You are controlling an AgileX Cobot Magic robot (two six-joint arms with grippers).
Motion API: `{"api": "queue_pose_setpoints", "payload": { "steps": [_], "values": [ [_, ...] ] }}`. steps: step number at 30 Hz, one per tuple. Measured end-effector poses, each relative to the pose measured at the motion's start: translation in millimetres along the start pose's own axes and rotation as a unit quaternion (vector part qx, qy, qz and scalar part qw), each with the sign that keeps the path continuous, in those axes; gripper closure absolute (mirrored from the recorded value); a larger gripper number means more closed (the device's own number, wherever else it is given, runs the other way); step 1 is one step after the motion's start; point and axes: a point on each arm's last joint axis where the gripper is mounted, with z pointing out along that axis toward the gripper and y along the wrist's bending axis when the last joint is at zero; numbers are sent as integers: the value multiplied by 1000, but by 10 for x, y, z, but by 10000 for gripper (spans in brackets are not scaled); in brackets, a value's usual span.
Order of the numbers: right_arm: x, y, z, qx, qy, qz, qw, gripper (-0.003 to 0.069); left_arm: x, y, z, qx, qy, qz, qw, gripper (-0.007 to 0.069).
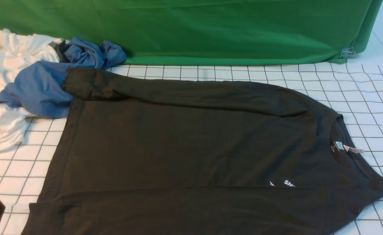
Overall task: Fold a long-sleeved shirt over a white checkered tablecloth.
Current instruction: 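Grasp the left edge of the dark T-shirt lying flat on the table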
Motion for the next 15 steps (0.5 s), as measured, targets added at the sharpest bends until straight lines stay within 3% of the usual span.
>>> {"api": "queue_pose_setpoints", "payload": {
  "steps": [2, 4, 6, 7, 9, 15],
  "values": [
    [-3, 4, 0, -2, -1, 113, 994, 417, -23, -22, -1, 14, -10, -208, 978, 634],
    [-4, 10, 0, -6, -1, 240, 971, 417, -28, -30, -1, 20, -10, -301, 953, 634],
    [-4, 13, 0, -8, 1, 383, 924, 417, -32, -30, -1, 21, -12, -313, 949, 634],
    [-4, 14, 0, -8, 1, 392, 920, 417, -32, -30, -1, 21, -12, -312, 950, 634],
    [-4, 15, 0, -8, 2, 459, 889, 417, -33, -27, -1, 20, -13, -294, 955, 634],
    [0, 14, 0, -7, 4, 472, 881, 417, -65, -21, -3, 22, -30, -315, 948, 634]
  ]
}}
